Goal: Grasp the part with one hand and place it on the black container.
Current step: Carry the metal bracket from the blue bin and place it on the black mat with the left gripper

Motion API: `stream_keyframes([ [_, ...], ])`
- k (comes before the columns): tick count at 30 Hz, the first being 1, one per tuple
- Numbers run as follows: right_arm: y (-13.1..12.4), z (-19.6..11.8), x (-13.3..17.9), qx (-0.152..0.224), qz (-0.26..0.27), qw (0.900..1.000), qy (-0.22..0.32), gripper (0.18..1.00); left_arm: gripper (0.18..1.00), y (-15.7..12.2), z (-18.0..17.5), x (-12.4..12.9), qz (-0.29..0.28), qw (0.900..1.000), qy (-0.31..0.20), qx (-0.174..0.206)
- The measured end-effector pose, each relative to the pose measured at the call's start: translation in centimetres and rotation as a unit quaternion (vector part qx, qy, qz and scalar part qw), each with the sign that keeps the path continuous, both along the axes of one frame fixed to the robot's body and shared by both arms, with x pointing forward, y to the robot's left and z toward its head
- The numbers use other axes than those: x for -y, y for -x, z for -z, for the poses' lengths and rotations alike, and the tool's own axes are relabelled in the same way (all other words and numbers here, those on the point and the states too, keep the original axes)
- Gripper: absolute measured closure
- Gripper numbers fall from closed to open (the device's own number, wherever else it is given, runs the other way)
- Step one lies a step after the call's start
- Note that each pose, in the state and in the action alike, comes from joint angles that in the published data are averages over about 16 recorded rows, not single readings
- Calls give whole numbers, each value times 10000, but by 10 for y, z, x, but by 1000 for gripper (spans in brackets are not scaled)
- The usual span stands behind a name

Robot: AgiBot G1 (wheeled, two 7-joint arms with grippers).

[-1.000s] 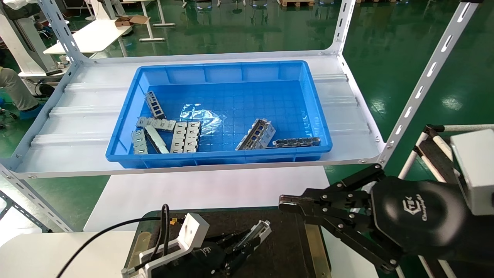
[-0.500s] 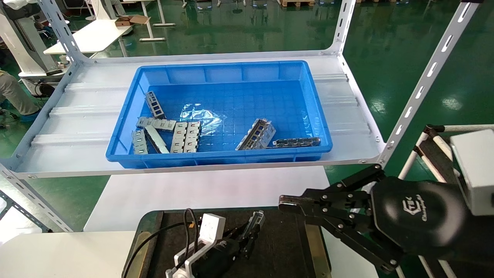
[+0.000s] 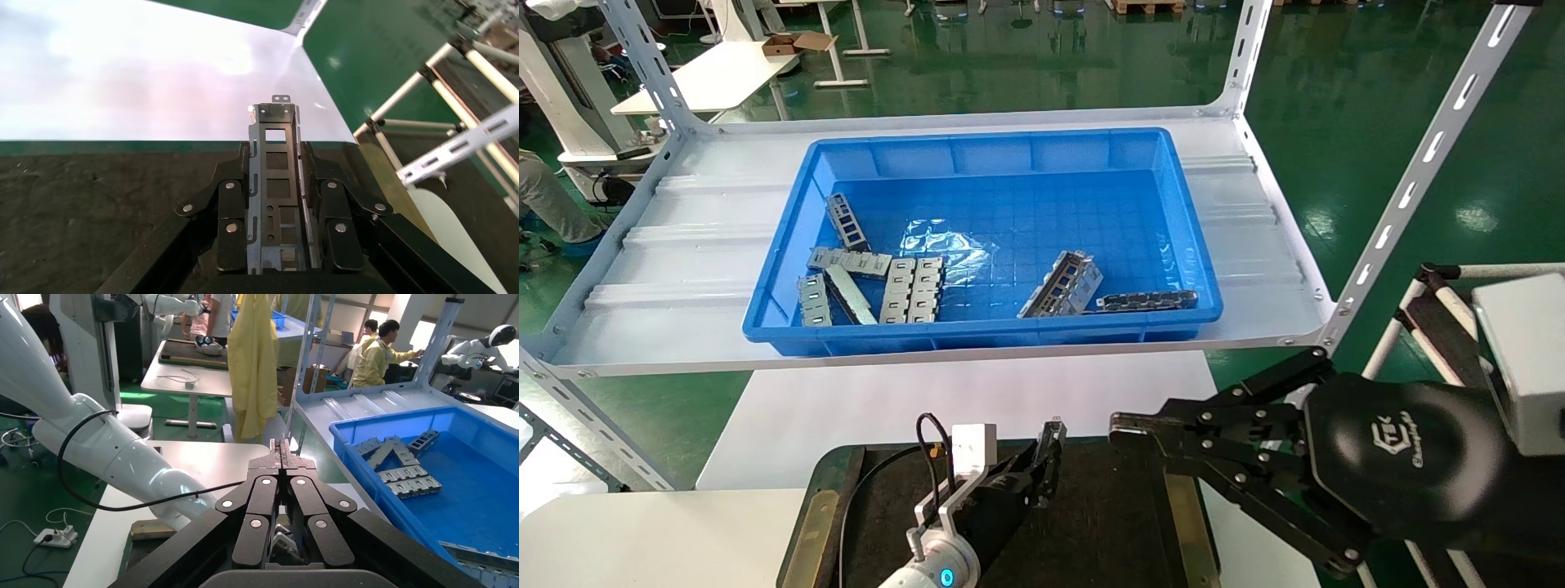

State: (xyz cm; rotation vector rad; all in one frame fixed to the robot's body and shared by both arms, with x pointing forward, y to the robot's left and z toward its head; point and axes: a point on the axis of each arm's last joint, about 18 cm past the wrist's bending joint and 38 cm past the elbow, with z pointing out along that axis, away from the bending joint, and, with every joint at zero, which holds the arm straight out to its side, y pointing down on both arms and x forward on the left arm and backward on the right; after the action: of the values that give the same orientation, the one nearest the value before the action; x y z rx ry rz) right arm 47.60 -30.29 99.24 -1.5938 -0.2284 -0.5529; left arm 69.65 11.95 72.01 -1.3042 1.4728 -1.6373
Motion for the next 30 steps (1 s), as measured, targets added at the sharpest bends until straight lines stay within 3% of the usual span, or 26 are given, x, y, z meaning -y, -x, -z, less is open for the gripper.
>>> stream_keyframes([
  [30,0,0,0,0,0,10000,0,988,835,-8,17,10,-519,9976,218,-396],
])
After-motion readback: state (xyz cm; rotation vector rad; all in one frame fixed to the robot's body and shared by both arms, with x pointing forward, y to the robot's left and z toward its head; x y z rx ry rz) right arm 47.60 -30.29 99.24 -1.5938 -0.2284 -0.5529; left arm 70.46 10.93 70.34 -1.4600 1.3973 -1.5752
